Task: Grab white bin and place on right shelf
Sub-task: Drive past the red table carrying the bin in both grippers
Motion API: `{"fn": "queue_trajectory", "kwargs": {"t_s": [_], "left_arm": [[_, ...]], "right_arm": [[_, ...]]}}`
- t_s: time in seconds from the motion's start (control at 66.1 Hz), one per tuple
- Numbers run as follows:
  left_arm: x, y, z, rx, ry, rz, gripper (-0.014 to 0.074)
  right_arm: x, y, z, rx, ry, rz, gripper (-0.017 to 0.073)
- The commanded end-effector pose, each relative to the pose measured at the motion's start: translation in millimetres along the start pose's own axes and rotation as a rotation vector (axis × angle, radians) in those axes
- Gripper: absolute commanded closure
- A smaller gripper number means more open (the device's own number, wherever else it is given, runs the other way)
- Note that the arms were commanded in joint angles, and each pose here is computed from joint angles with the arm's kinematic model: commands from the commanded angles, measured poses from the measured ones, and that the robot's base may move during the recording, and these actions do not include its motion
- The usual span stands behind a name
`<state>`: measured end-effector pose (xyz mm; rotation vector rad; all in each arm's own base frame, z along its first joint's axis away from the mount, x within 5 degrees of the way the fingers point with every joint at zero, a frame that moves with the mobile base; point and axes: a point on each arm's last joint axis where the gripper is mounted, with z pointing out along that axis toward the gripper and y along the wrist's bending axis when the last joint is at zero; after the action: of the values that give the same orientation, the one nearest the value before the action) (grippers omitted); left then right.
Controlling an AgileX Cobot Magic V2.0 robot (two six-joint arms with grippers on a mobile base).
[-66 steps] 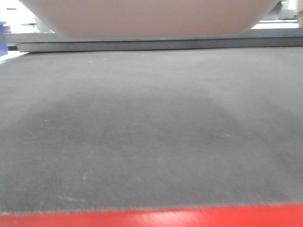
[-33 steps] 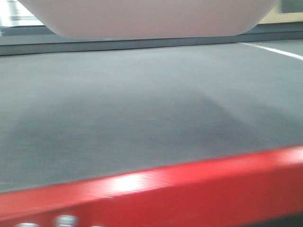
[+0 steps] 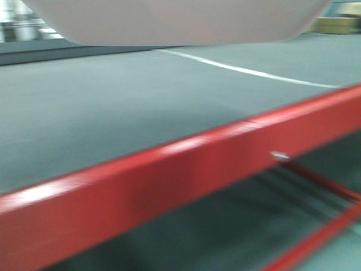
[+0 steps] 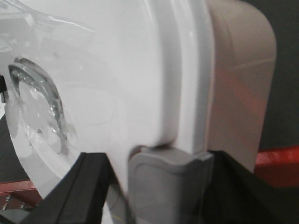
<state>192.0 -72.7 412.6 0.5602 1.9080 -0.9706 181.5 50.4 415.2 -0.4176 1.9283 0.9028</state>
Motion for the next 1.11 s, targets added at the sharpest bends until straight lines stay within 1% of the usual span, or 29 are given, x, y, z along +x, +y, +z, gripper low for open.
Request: {"fn": "queue_trajectory", "kwargs": {"t_s": [0.0,1.09], "left_arm": [[-15.2,-35.2,-7.8,0.242,-0.102,-0.035,0.0332],[-15.2,-35.2,-7.8,0.242,-0.102,-0.035,0.0332]], "right_arm": [[-7.9,38.6,-10.1,-0.275,-0.031,0.009,0.0111],[-7.9,38.6,-10.1,-0.275,-0.031,0.009,0.0111]]}}
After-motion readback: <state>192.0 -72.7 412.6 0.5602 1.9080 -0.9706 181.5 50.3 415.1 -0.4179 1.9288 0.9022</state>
